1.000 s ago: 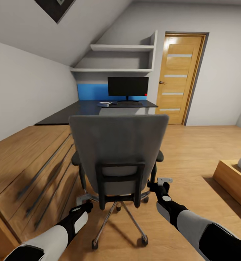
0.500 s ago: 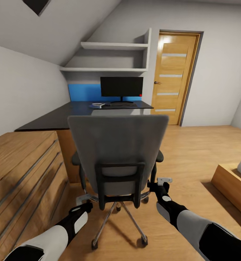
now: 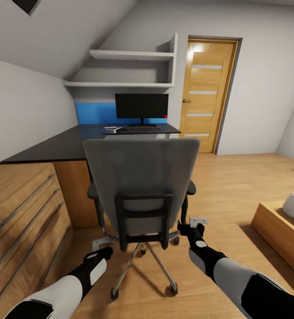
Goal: In the bedroom, organize the workspace by keeping the computer under the desk, ensuring the monitor is on the desk, placing the keyboard on the desk next to the monitor, placing the mouse on the desk next to the keyboard, moving the folder from the swivel chair onto the desk next to the mouse, stacking the notebook on top of the folder with the pen on top of the notebook, and positioning the swivel chair next to the desk.
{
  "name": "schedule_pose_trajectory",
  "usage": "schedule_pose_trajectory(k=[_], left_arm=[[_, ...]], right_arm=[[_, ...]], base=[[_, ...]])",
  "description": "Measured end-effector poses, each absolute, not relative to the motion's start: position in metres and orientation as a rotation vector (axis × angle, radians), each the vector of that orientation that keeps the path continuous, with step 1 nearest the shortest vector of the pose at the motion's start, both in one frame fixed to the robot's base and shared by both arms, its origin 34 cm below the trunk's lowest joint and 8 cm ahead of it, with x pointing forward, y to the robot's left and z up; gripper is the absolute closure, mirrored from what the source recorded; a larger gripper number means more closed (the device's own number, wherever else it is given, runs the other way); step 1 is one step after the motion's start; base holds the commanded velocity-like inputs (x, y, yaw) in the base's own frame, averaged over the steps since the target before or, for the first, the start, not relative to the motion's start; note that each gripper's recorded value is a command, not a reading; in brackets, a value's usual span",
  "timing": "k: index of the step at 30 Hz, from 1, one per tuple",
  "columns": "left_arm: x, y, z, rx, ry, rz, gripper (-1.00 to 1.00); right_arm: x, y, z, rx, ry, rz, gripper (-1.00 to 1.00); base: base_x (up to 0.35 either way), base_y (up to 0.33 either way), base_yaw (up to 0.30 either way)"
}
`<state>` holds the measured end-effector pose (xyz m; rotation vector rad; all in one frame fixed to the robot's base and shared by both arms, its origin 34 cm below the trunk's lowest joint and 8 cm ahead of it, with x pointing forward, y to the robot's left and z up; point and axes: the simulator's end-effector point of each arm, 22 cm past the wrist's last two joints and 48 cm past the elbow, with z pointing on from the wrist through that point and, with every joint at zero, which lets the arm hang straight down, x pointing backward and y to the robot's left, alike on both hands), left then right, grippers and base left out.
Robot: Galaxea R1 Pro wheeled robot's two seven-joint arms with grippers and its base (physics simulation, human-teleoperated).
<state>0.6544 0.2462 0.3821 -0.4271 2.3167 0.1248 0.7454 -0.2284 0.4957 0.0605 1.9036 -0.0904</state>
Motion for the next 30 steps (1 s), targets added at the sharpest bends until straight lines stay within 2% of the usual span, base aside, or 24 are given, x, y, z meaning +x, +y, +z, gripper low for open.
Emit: schedule_pose_trajectory(k=[11, 22, 30], left_arm=[[0.654, 0.247, 0.382, -0.427, 2.317, 0.127, -1.0], [0.654, 0.247, 0.382, -0.427, 2.316, 0.127, -1.0], [0.654, 0.244, 0.382, -0.425, 2.318, 0.123, -1.0]], right_arm=[[0.744, -0.227, 0.494, 0.053, 1.906, -0.091, -1.0], [0.744, -0.227, 0.494, 0.05, 1.905, -0.091, -1.0], [0.743, -0.205, 0.495, 0.031, 1.905, -0.069, -1.0]], base=[[-0.321, -0.092, 0.0], [-0.274, -0.216, 0.0], [-0.13, -0.112, 0.13]])
